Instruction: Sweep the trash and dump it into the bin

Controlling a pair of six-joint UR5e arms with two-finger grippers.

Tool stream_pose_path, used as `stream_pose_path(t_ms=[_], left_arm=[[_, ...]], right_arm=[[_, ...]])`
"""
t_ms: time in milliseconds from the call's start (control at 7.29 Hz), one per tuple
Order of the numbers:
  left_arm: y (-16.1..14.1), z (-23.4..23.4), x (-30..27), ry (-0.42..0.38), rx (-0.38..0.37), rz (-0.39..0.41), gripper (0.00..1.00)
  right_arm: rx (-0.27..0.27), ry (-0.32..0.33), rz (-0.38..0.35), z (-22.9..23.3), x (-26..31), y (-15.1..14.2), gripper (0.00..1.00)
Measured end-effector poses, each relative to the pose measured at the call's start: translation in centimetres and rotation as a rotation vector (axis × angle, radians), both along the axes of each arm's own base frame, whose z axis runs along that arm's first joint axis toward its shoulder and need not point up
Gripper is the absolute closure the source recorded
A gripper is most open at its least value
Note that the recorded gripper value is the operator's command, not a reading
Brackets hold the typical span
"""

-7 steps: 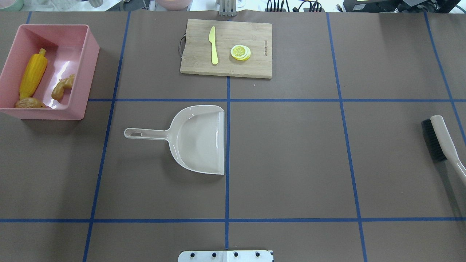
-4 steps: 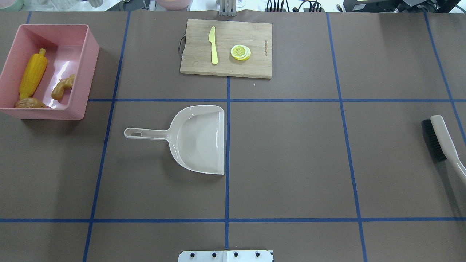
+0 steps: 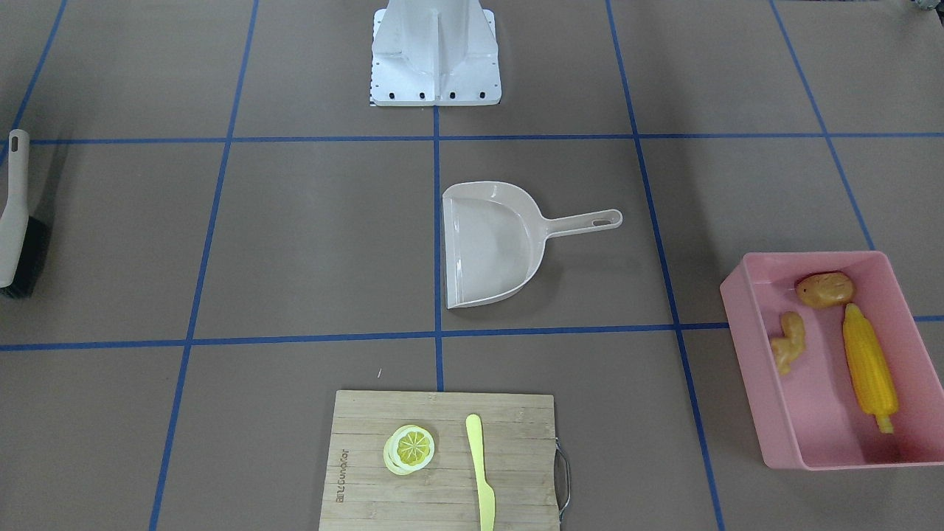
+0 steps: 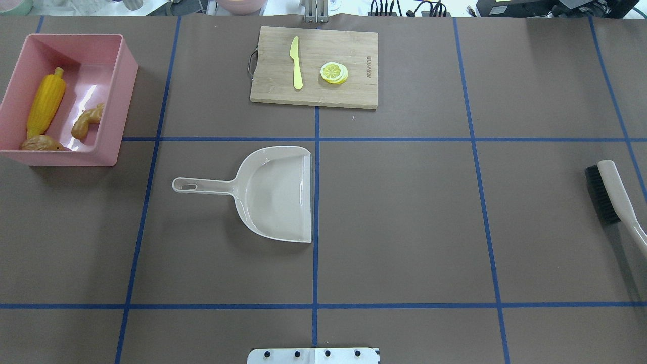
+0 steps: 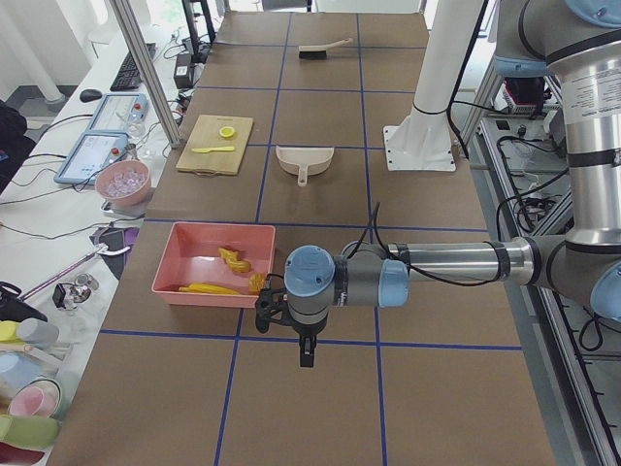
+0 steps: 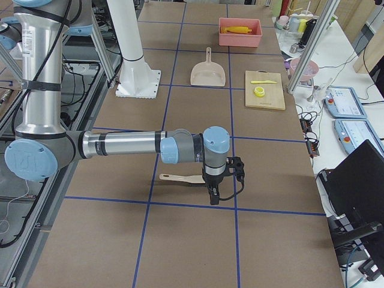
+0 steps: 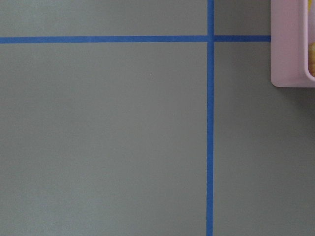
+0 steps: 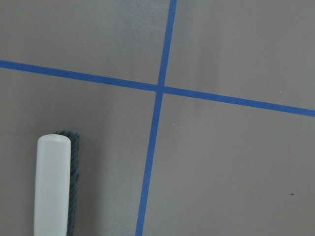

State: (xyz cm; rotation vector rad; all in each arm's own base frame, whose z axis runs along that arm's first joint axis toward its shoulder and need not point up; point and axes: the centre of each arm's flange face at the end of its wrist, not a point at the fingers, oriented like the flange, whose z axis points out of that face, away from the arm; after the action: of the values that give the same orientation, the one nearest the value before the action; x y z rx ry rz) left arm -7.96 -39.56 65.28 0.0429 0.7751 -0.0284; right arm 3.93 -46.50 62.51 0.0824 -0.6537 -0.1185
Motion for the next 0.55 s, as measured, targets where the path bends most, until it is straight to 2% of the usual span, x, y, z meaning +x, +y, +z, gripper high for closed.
stream_pose_path(t_ms=[549], left_arm=[[-0.5, -1.5, 0.0, -0.001, 0.042, -0.006, 0.02]], right_arm=[[0.0, -0.001, 0.0, 0.0, 0.0, 0.0, 0.0]])
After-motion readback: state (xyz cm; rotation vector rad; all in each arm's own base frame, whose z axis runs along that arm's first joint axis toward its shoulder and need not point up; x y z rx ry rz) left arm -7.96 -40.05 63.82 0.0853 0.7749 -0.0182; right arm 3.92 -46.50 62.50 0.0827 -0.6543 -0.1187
